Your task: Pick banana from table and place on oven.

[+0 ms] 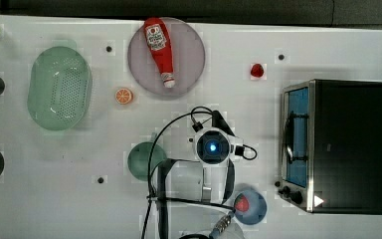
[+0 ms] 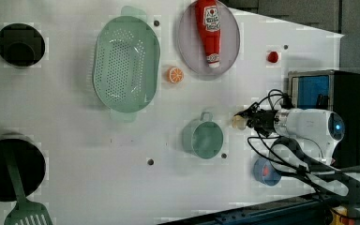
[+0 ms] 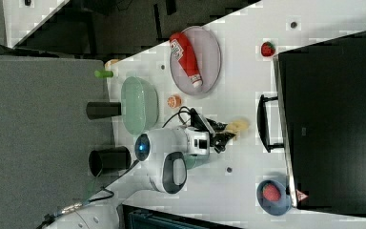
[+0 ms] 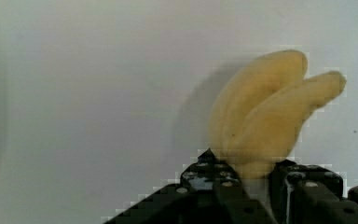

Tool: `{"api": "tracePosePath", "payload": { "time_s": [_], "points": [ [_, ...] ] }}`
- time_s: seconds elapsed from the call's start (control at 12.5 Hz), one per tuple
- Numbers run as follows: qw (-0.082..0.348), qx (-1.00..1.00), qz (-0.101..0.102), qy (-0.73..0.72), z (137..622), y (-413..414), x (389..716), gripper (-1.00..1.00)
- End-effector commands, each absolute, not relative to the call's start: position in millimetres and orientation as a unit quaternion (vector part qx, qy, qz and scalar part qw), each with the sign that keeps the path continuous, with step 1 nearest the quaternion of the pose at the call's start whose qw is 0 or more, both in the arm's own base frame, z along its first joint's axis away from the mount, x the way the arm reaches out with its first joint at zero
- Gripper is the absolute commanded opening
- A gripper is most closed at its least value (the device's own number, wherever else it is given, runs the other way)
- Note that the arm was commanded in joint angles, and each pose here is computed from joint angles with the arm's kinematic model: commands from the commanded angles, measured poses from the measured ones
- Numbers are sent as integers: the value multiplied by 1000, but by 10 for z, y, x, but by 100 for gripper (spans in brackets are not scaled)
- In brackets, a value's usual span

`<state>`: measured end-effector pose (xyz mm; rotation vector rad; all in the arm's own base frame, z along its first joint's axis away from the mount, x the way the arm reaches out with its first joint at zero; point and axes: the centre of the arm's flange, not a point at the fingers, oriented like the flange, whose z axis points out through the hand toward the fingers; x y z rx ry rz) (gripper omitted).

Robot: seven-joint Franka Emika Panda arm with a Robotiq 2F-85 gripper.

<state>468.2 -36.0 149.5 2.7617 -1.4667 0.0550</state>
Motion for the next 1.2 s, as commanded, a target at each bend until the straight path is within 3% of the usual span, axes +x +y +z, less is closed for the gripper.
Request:
{"api": "tracePosePath", "payload": {
  "time_s": [0.08,0.72,0.96,1.2],
  "points": [
    [-13,876,59,-479,2003,-401,4867,-48],
    [-10,880,37,-473,4654,-287,4923,-48],
    [2,874,10,-486,5248,-426,4905,-48],
    [-4,858,19,-514,5636,-966,4967,-48]
  ]
}}
